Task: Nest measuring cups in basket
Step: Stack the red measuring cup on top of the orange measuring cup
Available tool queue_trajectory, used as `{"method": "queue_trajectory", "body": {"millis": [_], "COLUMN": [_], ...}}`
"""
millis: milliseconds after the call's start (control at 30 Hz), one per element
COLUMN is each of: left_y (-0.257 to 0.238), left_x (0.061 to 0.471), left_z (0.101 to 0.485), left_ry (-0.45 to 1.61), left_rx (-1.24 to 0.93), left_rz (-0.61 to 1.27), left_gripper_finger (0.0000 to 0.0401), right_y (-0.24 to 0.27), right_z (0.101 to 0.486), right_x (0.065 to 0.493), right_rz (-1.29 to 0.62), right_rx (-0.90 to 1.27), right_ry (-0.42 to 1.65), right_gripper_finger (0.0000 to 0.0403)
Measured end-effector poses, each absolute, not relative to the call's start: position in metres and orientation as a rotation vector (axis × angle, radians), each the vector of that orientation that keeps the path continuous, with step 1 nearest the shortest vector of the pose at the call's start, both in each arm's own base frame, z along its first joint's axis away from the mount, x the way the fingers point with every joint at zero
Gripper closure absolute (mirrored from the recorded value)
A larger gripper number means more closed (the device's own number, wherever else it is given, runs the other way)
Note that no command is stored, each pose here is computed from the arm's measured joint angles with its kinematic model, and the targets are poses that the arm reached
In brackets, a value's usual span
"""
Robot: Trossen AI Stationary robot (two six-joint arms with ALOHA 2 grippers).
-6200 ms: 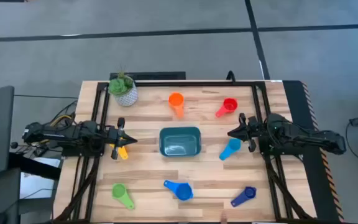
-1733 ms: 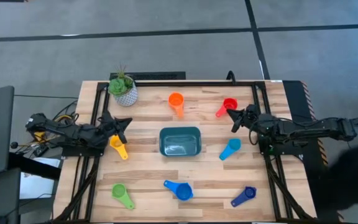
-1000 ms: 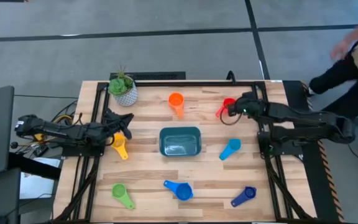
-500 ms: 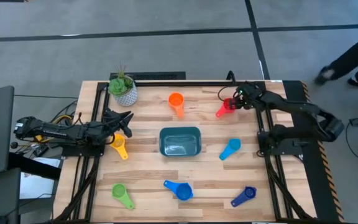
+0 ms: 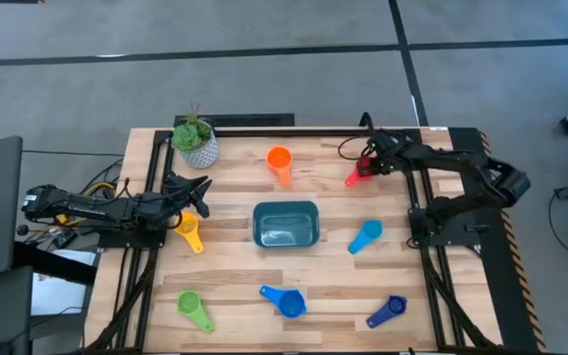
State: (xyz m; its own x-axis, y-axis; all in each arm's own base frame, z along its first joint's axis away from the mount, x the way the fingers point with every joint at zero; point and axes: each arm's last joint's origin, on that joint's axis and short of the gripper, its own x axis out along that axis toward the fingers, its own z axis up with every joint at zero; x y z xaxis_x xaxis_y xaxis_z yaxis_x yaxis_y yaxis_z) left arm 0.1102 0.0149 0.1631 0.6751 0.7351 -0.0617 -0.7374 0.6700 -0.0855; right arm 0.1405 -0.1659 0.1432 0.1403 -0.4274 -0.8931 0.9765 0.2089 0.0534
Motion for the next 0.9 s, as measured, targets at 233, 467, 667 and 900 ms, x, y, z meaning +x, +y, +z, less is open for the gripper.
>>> {"method": "queue_trajectory", "body": {"millis": [233,467,667,900], "left_y": [0.015,0.015,0.015,0.015], "left_x": [0.110,0.110,0.110,0.110], "left_z": [0.163,0.162,0.162,0.160], "left_ry": [0.028,0.035,0.034,0.047], "left_rx": [-0.102,-0.099,-0.098,-0.118], "left_rz": [0.831,0.832,0.835,0.826], "left_gripper_finger": [0.0326,0.0326,0.0326,0.0326], "right_y": [-0.170,-0.176,-0.192,-0.200], "right_z": [0.167,0.229,0.266,0.273], "right_x": [0.163,0.204,0.251,0.330], "right_rz": [-1.070,-0.925,-0.801,-0.615], "right_rx": [0.645,0.435,0.249,0.049], "right_ry": [0.877,0.755,0.728,0.776], "right_gripper_finger": [0.0387,0.0394,0.0394,0.0396]}}
